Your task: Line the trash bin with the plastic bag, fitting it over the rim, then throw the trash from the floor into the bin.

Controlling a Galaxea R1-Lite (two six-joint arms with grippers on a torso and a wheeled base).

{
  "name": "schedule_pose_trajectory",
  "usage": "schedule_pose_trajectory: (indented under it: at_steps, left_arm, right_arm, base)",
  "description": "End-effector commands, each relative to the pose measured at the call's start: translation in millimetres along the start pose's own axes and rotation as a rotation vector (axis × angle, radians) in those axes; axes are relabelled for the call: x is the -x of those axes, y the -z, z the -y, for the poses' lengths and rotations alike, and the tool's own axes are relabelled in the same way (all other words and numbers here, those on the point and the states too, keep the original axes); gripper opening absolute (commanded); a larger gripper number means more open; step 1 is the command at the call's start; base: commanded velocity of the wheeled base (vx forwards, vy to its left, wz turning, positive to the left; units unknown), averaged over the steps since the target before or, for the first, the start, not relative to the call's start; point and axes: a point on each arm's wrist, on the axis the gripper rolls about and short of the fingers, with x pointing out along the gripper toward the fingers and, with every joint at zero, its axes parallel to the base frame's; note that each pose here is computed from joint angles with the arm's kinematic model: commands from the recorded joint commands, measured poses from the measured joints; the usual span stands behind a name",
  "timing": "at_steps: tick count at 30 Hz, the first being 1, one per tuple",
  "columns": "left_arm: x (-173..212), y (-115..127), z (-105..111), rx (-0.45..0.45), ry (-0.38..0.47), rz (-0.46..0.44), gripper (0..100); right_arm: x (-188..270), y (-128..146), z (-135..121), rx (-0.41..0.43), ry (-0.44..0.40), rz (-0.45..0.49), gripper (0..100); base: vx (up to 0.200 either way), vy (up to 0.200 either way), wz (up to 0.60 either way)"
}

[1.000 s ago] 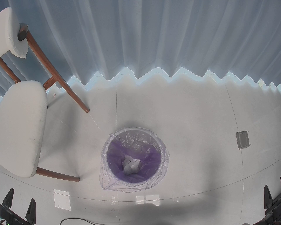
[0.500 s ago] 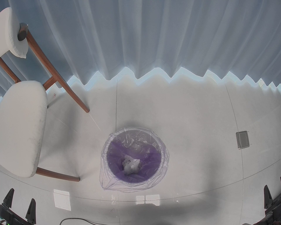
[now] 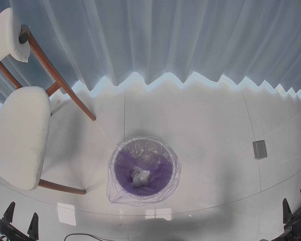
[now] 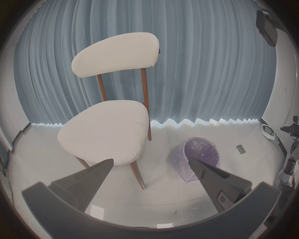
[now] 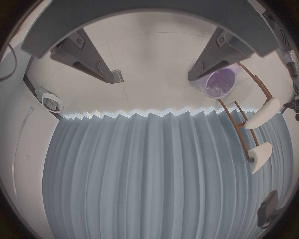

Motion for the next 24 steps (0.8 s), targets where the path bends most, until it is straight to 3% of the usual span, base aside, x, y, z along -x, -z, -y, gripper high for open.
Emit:
schedule_pose_trajectory:
  at_steps: [1, 24]
  left_arm:
    - [0.0, 5.1, 0.0, 0.0, -0.001, -0.001, 100]
    - [0.0, 5.1, 0.0, 0.0, -0.001, -0.001, 100]
  right_arm:
    - [-0.2, 5.2, 0.0, 0.0, 0.0, -0.004, 100]
    - [-0.2, 5.2, -0.6, 0.003, -0.026, -0.004, 100]
  base:
    - [0.0, 0.0, 0.0]
    - [0.0, 0.0, 0.0]
